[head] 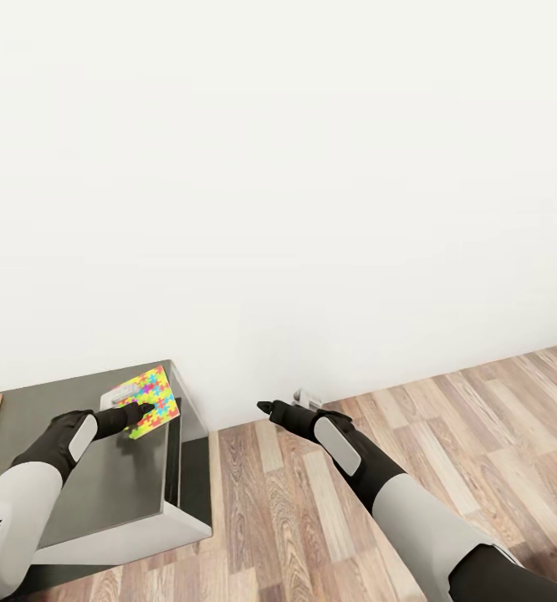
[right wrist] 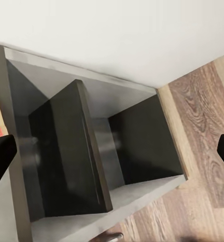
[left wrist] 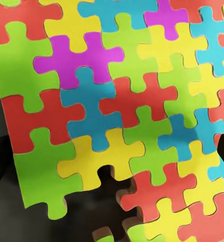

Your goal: Put all the toys in the child's room - the three board games (two on the bed and one on the table), the two jigsaw puzzles on the table, and the tennis ball on the table - inside the toy box on the table in the child's room.

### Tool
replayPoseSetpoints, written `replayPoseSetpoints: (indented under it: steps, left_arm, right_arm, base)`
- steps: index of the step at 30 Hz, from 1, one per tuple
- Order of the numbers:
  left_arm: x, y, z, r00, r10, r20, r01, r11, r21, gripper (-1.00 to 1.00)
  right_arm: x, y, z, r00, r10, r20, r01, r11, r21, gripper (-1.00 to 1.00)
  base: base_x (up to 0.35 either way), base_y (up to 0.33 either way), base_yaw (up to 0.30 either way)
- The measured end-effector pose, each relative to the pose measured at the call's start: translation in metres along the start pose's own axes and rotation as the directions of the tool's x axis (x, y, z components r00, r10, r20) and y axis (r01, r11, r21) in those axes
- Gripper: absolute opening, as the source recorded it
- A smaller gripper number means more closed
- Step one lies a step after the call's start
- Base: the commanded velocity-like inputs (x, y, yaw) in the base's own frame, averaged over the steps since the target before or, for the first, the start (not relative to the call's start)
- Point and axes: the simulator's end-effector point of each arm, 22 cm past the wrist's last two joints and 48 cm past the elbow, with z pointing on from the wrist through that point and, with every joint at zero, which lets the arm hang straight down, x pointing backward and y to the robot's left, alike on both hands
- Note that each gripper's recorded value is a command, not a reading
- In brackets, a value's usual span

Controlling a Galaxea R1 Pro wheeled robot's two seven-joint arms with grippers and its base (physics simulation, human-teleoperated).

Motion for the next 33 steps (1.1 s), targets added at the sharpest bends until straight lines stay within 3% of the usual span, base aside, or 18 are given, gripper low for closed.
replayPoseSetpoints:
  steps: [33]
  left_arm:
    - [-0.0009,0.0001,-0.0004,1.0,-0.017,0.003,0.017,1.0,0.009,1.0]
  right_arm:
    - [-0.0001,-0.0001,0.0,1.0,0.0,0.0,0.0,1.0,0.0,1.0]
  base:
    - [0.0,-0.026,0.0]
